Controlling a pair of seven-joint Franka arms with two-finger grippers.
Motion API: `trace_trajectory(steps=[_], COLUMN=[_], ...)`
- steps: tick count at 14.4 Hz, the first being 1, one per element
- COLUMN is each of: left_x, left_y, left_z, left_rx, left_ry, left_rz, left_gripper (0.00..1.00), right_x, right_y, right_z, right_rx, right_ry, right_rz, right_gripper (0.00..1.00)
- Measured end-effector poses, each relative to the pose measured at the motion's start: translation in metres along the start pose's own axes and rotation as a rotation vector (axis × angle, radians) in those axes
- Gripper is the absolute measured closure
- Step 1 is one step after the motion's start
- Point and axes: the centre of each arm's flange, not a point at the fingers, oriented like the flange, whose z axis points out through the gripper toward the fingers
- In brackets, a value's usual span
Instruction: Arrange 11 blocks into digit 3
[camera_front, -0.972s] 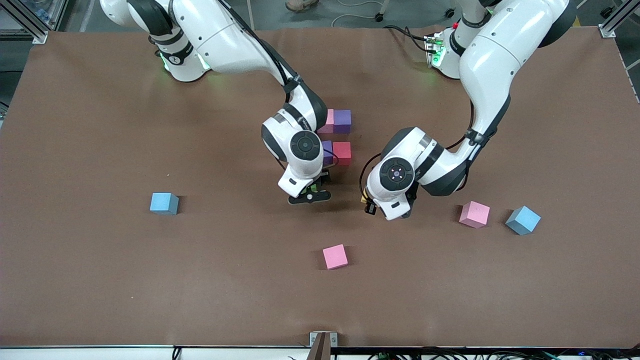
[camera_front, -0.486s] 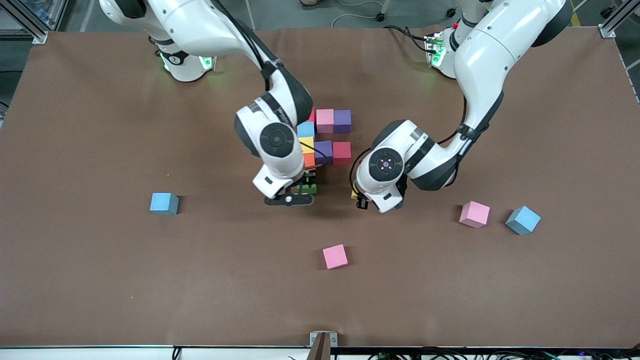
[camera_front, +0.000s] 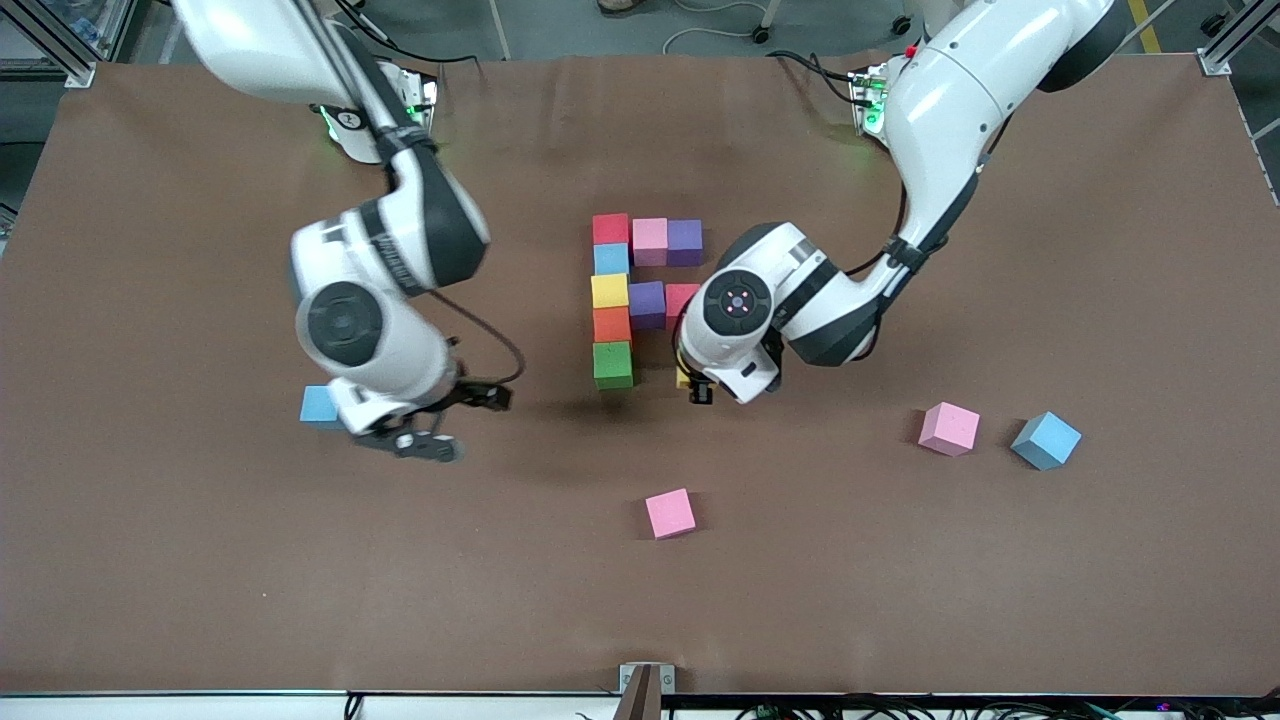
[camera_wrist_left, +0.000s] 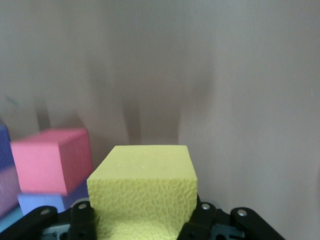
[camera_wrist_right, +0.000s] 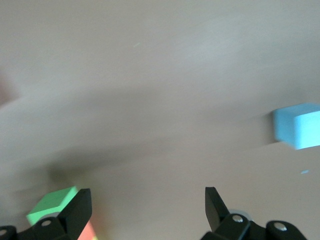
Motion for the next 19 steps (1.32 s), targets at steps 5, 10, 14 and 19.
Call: trace_trajectory(steps=[5, 10, 14, 19], left_x=[-0.027, -0.038, -0.037, -0.038], left_y=[-0.020, -0.029, -0.033, -0.031], left_z=[0.017, 0.039, 0.067, 0.076], left_rx=[-0.055, -0.086, -0.094, -0.116], left_ry=[0.024, 0.052, 0.104, 0.088], left_rz=[-0.022, -0.012, 0.002, -0.070], left_gripper=[0.41, 0.41, 0.41, 0.41], right_x=[0.034, 0.021, 0.004, -0.005], right_y=[0.126, 0.198, 0.258, 0.314], right_z=[-0.039, -0.081, -0.114, -0.146], right_rx=[-0.066, -0.063, -0.044, -0.029], right_ry=[-0.036, -0.036, -0.010, 0.017], right_rz=[-0.155, -0.198, -0.206, -0.194], right_gripper=[0.00, 0.00, 0.00, 0.00])
